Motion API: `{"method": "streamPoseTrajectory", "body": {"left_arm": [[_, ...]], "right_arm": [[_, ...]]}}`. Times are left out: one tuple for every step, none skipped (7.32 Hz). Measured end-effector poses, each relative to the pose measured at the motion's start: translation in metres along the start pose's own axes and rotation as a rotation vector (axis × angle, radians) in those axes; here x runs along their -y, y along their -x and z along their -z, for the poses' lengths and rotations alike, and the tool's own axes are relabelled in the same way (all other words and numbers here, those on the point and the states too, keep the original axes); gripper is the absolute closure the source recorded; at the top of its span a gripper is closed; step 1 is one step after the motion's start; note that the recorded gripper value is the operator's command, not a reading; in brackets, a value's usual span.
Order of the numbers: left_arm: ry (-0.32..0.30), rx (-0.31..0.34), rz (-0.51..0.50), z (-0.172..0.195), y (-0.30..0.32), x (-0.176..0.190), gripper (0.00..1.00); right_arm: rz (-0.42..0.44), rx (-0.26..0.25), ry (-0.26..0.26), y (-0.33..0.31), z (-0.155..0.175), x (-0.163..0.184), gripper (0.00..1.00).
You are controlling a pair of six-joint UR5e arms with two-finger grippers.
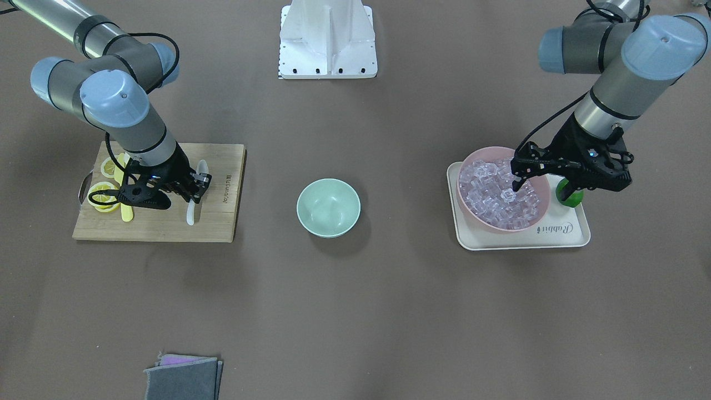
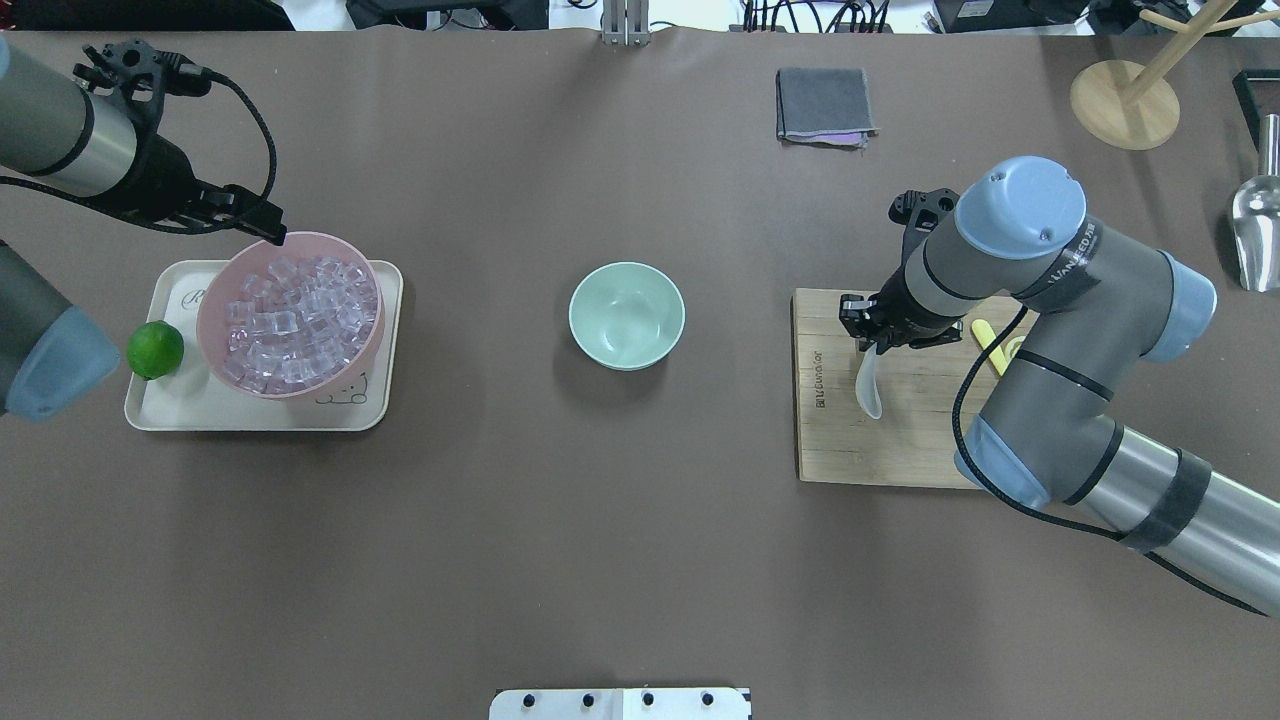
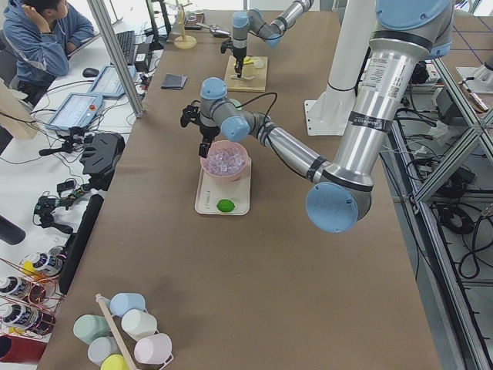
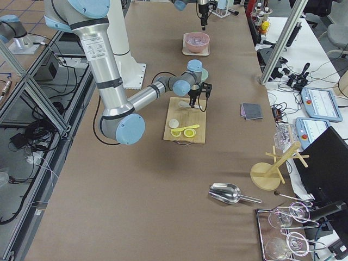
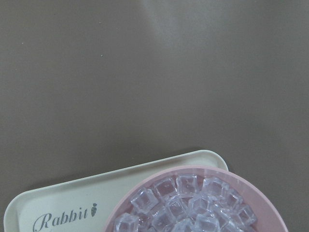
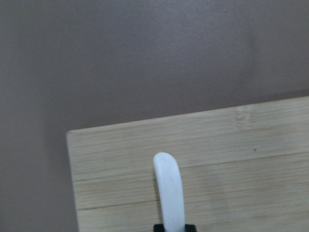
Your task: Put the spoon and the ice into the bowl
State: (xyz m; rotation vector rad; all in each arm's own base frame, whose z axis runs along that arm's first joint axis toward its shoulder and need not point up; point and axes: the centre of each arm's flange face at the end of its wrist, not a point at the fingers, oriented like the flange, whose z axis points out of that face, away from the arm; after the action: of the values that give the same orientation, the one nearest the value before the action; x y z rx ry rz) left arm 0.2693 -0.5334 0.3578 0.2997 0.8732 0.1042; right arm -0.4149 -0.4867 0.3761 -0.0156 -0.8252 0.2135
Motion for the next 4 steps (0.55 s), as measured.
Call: {"method": "streamPoseTrajectory", "body": {"left_arm": [[-0.008, 0.018, -0.005, -0.007, -0.007, -0.004, 0.09], [-0.005, 0.031, -0.017, -0.017, -0.014, -0.010, 0.14], [0.005, 0.034, -0.029, -0.025, -0.021, -0.016, 0.20], [0.020, 0.034, -0.040, -0.034, -0.028, -0.022, 0.28]], "right_arm": [[-0.018, 0.022, -0.009, 0.016, 0.011, 0.004, 1.00], [-0.039, 0.045, -0.017, 0.033, 0.021, 0.007, 1.00], [-0.068, 0.066, -0.023, 0.049, 0.030, 0.008, 1.00], [-0.105, 0.085, -0.025, 0.070, 0.039, 0.010, 1.00]]}}
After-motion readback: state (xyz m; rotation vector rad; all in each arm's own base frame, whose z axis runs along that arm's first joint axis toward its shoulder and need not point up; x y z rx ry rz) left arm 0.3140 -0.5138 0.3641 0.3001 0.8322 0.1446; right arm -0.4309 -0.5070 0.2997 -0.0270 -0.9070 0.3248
